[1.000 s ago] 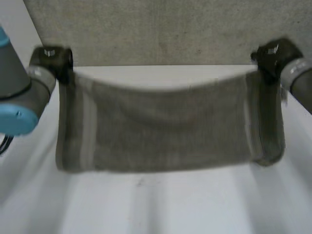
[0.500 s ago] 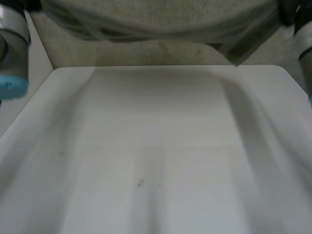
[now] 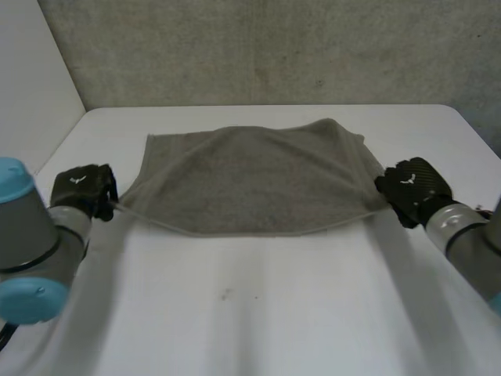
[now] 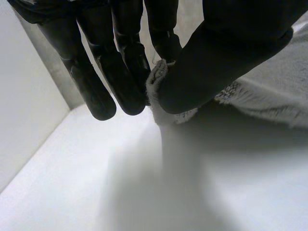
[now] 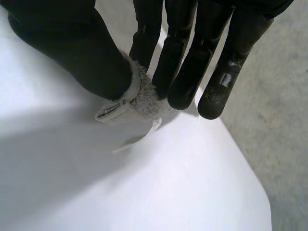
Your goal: Fold the towel.
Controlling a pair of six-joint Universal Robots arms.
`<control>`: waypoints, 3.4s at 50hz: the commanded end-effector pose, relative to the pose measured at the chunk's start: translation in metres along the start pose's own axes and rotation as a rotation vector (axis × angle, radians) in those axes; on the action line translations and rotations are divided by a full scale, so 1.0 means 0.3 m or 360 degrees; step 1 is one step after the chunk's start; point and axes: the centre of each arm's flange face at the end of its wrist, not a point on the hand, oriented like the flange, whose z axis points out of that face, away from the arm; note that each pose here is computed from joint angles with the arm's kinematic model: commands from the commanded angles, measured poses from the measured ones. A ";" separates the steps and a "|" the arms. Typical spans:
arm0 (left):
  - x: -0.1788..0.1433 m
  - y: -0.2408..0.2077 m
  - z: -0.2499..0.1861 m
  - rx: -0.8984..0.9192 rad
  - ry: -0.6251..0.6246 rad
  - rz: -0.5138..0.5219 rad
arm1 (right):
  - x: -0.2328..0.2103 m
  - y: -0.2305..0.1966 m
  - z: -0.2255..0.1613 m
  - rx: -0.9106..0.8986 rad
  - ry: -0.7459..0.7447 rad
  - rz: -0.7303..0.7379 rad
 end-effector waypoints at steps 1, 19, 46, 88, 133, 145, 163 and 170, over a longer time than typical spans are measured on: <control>-0.062 -0.064 -0.184 -0.0212 -0.0004 0.0026 | 0.115 -0.070 -0.204 -0.0261 -0.0056 0.0074; -0.125 -0.132 -0.248 -0.0219 0.0150 0.0230 | 0.168 -0.077 -0.294 -0.0277 -0.0062 0.0055; 0.051 -0.050 0.414 0.0110 0.0063 0.0332 | 0.135 0.017 0.359 0.0057 0.0335 -0.0138; 0.107 -0.187 0.029 0.0384 0.0182 0.0271 | 0.191 -0.086 0.063 0.0025 0.0142 0.0672; 0.072 -0.068 -0.055 0.0219 0.0187 -0.0041 | 0.125 0.265 0.228 -0.0165 0.0175 0.0874; 0.069 -0.067 -0.052 0.0219 0.0182 -0.0039 | 0.195 0.309 0.242 -0.0191 0.0273 0.0850; 0.066 -0.071 -0.053 0.0226 0.0176 -0.0040 | 0.521 0.225 0.120 -0.0235 0.0806 0.0282; 0.066 -0.071 -0.054 0.0226 0.0176 -0.0040 | 0.295 -0.152 0.152 0.0276 0.0458 0.0208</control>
